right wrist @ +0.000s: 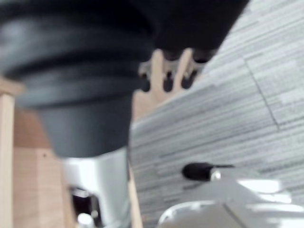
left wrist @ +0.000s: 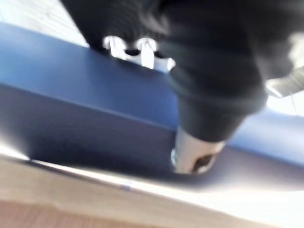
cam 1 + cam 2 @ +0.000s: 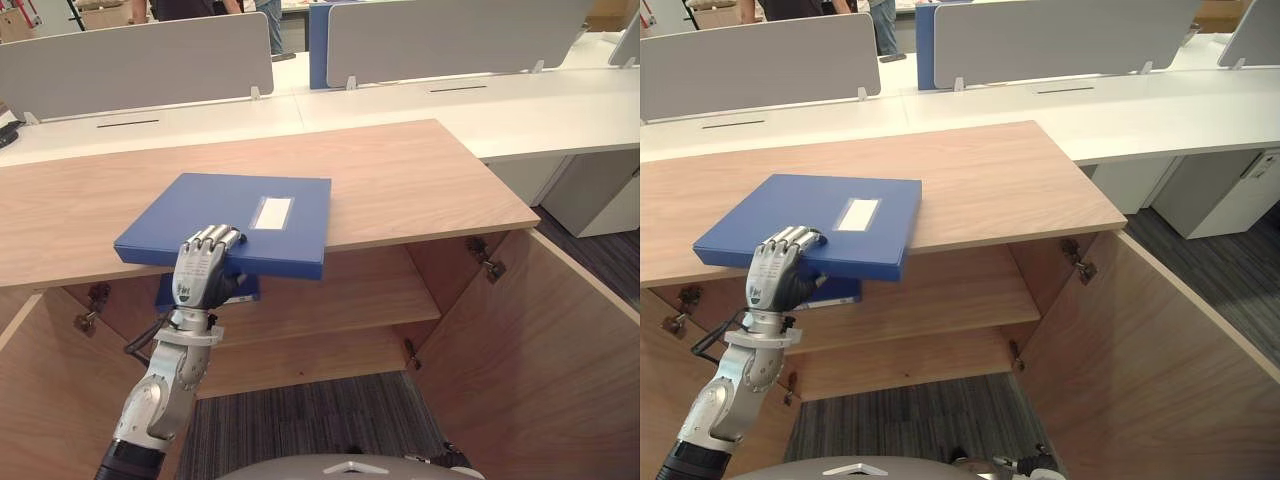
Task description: Walk over to the cabinet, pick up the folder, carry it to the office cabinet, place the folder inside the office cabinet, then close the office cabinet door
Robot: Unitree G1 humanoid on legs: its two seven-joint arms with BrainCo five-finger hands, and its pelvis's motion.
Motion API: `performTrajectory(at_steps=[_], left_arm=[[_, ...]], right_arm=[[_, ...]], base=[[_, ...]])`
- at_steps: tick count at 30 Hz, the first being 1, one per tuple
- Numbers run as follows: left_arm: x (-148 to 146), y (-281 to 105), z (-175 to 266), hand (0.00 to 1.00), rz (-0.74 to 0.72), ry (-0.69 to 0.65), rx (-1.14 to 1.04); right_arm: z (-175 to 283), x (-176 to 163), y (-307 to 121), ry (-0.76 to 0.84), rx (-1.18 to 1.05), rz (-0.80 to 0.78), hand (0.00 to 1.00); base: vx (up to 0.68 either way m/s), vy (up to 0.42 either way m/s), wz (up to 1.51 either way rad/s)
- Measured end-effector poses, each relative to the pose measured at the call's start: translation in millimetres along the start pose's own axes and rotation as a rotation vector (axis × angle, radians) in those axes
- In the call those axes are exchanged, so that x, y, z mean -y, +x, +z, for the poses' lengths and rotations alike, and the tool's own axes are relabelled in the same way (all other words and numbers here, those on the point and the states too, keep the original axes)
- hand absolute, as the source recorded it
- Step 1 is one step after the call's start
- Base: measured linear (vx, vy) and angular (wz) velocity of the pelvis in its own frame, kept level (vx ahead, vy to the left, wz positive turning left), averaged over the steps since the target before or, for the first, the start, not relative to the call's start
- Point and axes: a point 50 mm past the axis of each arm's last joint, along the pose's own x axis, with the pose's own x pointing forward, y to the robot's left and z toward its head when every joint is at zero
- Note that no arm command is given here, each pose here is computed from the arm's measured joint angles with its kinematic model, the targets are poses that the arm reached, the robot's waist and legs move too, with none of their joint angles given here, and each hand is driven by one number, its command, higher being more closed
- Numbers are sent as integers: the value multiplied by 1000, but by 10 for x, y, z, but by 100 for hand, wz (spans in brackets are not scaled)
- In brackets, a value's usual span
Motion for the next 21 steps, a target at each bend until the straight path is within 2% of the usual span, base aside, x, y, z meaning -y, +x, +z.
performTrajectory(at_steps=[7, 11, 21], left_arm=[[-201, 43, 13, 100, 135, -91, -46], [-386, 79, 24, 100, 259, -161, -81], [-826, 88, 93, 100, 561, -361, -115]], right_arm=[[1, -24, -4, 0, 0, -7, 0], [-55, -133, -27, -7, -20, 21, 0], [-69, -157, -32, -32, -22, 31, 0]], base=[[0, 0, 0], [0, 0, 0], [-3, 2, 0]])
